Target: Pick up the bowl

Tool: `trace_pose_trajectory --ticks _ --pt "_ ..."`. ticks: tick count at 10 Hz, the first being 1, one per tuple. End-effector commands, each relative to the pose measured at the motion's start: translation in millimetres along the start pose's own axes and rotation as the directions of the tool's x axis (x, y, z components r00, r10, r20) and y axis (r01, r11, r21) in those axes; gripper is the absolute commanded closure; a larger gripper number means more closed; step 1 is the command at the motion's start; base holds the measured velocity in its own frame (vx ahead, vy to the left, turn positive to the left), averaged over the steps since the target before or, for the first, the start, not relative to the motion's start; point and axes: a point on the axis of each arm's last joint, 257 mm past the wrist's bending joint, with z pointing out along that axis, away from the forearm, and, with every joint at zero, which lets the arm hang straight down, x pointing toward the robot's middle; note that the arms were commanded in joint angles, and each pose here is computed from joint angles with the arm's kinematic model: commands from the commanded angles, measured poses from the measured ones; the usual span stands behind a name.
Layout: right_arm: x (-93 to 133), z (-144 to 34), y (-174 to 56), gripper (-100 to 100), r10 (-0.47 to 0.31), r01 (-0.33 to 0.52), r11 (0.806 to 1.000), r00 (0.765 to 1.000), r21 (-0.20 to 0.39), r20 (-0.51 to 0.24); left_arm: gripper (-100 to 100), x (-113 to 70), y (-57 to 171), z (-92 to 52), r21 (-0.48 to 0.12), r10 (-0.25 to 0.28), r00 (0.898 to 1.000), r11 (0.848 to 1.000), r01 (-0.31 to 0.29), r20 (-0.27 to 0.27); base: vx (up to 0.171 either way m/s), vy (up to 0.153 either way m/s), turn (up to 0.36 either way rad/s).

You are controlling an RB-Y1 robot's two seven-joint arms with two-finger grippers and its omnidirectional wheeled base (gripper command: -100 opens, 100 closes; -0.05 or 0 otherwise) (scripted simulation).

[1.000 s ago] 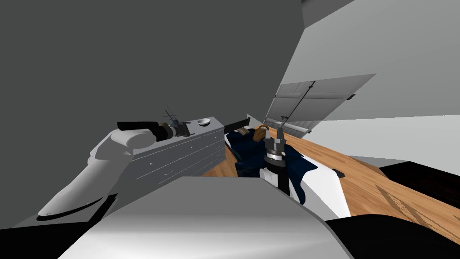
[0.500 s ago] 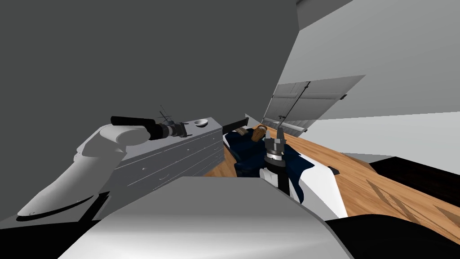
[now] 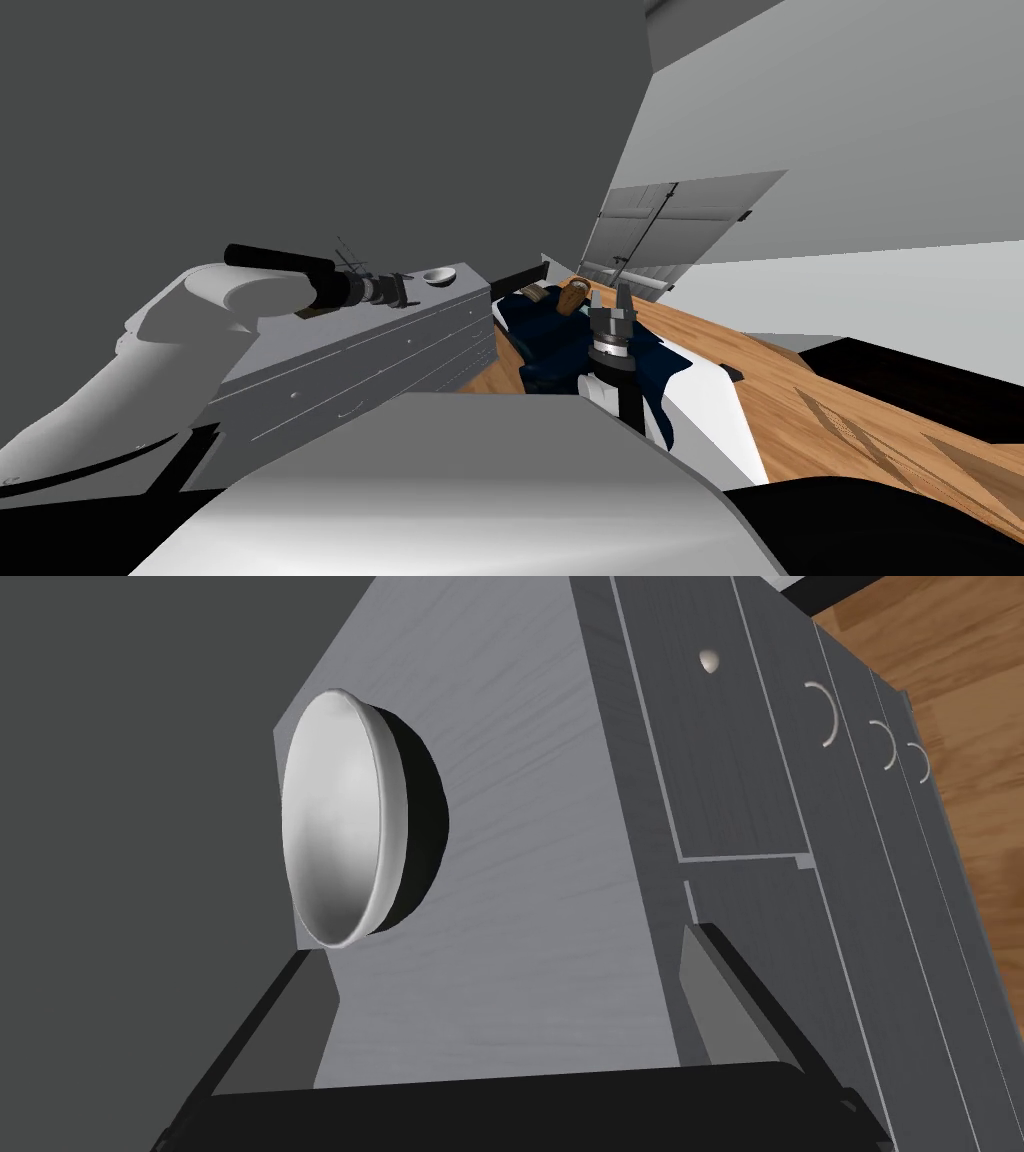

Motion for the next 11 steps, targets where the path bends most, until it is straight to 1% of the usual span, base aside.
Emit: trace_pose_trajectory --ticks 1,2,3,4,5,6,7,8,9,10,11 --pt "0 0.0 0 0 0.0 0.0 1.0 1.0 0.0 0.0 -100 -7.5 4 -4.0 -0.035 -0.009 1.0 0.999 0.01 0.027 0.071 -0.003 -0.083" --pt "0 0.0 0 0 0.0 0.0 1.0 1.0 0.0 0.0 -100 -12.6 0 -12.5 -0.05 -0.025 0.999 0.998 0.028 0.048 0.086 0.002 -0.159" --pt "0 0.0 0 0 0.0 0.0 1.0 1.0 0.0 0.0 -100 -16.5 6 -13.1 -0.072 -0.024 0.998 0.997 0.029 0.063 0.073 0.008 -0.063" --pt "0 0.0 0 0 0.0 0.0 1.0 1.0 0.0 0.0 -100 -21.3 3 -21.3 -0.084 -0.04 0.996 0.995 0.047 0.084 0.094 -0.005 -0.129" --pt "0 0.0 0 0 0.0 0.0 1.0 1.0 0.0 0.0 -100 -25.3 9 -22.2 -0.107 -0.038 0.994 0.993 0.049 0.1 0.08 0.004 -0.065" --pt "0 0.0 0 0 0.0 0.0 1.0 1.0 0.0 0.0 -100 -30.4 6 -30.2 -0.119 -0.053 0.991 0.991 0.068 0.123 0.084 0.007 -0.134" --pt "0 0.0 0 0 0.0 0.0 1.0 1.0 0.0 0.0 -100 -33.8 11 -31.3 -0.138 -0.051 0.989 0.988 0.07 0.137 0.083 0.012 -0.066" --pt "0 0.0 0 0 0.0 0.0 1.0 1.0 0.0 0.0 -100 -39.0 10 -38.9 -0.15 -0.065 0.985 0.985 0.09 0.161 0.1 0.007 -0.107" --pt "0 0.0 0 0 0.0 0.0 1.0 1.0 0.0 0.0 -100 -42.6 15 -40.5 -0.169 -0.063 0.982 0.981 0.093 0.177 0.09 0.004 -0.067" --pt "0 0.0 0 0 0.0 0.0 1.0 1.0 0.0 0.0 -100 -48.0 15 -47.7 -0.181 -0.076 0.977 0.977 0.113 0.202 0.119 0.006 -0.105" --pt "0 0.0 0 0 0.0 0.0 1.0 1.0 0.0 0.0 -100 -50.7 19 -49.1 -0.196 -0.073 0.974 0.974 0.116 0.214 0.096 0.012 -0.08"
